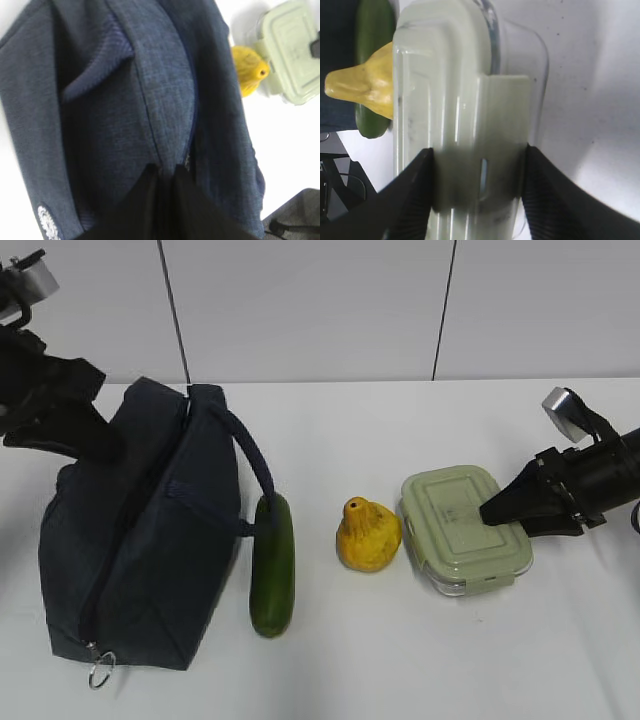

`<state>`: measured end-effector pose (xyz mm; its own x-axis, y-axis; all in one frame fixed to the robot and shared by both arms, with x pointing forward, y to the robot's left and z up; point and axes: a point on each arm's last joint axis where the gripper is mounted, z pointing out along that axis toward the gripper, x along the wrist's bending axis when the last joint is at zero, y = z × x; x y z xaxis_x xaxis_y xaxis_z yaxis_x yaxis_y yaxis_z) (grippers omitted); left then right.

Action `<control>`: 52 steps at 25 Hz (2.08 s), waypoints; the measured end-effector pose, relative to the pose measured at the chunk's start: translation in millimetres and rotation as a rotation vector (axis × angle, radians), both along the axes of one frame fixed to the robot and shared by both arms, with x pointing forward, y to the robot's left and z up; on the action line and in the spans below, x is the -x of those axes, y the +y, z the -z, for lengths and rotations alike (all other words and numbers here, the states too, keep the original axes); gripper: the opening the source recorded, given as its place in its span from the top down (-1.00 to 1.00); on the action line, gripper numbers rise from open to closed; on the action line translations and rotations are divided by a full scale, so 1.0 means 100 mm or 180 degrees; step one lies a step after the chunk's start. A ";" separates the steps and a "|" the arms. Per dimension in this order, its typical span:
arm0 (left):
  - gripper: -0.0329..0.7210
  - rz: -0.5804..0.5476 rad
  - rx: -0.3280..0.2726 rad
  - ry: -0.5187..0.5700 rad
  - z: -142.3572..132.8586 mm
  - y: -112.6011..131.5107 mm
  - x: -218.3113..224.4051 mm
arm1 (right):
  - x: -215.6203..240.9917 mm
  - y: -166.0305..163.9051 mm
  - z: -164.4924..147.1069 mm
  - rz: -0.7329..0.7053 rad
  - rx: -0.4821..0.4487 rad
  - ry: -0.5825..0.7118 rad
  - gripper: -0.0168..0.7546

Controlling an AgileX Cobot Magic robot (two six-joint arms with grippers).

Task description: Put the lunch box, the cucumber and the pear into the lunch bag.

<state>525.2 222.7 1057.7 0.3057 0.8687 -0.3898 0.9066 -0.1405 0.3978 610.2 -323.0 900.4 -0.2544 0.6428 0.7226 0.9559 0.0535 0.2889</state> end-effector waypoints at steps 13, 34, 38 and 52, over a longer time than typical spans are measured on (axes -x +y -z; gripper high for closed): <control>0.91 -0.0143 -0.0078 -0.0551 -0.55 0.05 0.03 | 0.00 0.00 0.00 0.0011 -0.0017 0.0021 -0.06; 0.91 0.0081 -0.0243 -0.0442 -0.37 -0.23 -0.05 | -0.03 0.01 -0.02 0.0118 -0.0117 -0.0013 -0.06; 0.91 0.0024 -0.0229 -0.0439 -0.37 -0.23 -0.05 | -0.03 0.01 -0.02 0.0132 -0.0117 -0.0023 -0.06; 0.91 -0.0033 -0.0197 -0.0468 -0.38 -0.23 -0.07 | 0.00 0.03 -0.57 0.0189 -0.0076 -0.0483 -0.06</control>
